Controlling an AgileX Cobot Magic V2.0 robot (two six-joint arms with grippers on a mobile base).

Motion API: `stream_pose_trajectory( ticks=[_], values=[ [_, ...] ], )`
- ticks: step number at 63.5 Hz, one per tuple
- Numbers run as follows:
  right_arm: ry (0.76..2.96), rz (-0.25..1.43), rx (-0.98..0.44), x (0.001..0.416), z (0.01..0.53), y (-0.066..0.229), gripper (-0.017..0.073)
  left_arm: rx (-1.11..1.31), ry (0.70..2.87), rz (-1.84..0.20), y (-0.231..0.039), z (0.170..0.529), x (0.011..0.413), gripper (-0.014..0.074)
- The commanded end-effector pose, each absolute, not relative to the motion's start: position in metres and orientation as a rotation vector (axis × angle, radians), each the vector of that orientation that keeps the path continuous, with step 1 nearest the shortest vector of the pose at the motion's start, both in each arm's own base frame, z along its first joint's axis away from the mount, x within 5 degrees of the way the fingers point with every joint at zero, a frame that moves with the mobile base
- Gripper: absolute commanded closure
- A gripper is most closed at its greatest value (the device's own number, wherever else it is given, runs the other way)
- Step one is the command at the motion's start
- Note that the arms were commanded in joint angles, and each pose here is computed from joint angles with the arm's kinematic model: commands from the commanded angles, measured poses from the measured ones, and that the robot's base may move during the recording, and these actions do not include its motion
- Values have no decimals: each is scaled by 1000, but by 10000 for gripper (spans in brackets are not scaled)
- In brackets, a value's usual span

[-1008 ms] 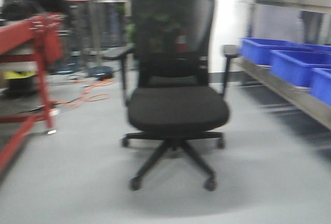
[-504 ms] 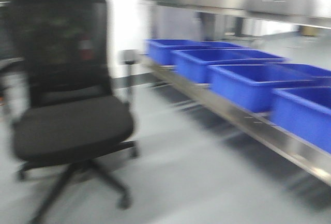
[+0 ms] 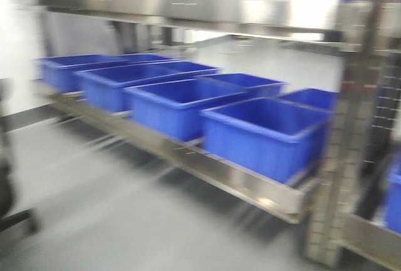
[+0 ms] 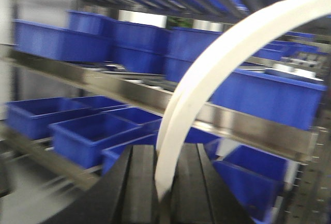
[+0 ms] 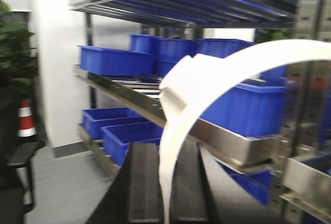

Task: Grab PVC pipe and place in blue bin
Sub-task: 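Drive the base past the chair to the shelf of blue bins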

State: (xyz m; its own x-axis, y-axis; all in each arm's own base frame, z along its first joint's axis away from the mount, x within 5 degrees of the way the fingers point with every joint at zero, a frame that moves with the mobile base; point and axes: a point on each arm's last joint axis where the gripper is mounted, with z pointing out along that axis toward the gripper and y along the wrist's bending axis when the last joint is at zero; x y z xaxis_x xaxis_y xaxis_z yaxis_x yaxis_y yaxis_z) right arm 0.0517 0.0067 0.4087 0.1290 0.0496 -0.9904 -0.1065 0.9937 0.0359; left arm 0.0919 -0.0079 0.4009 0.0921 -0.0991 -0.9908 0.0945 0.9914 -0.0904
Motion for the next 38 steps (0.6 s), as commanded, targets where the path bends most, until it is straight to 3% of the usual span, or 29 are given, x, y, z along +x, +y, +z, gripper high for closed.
stream_pose_trajectory(
  ticks=[1,38],
  values=[
    [1407,107,-53,50,412,6,715,0,1438,-151,-8,404,90,704],
    [1407,107,-53,50,412,6,715,0,1438,-151,-8,404,90,704]
  ],
)
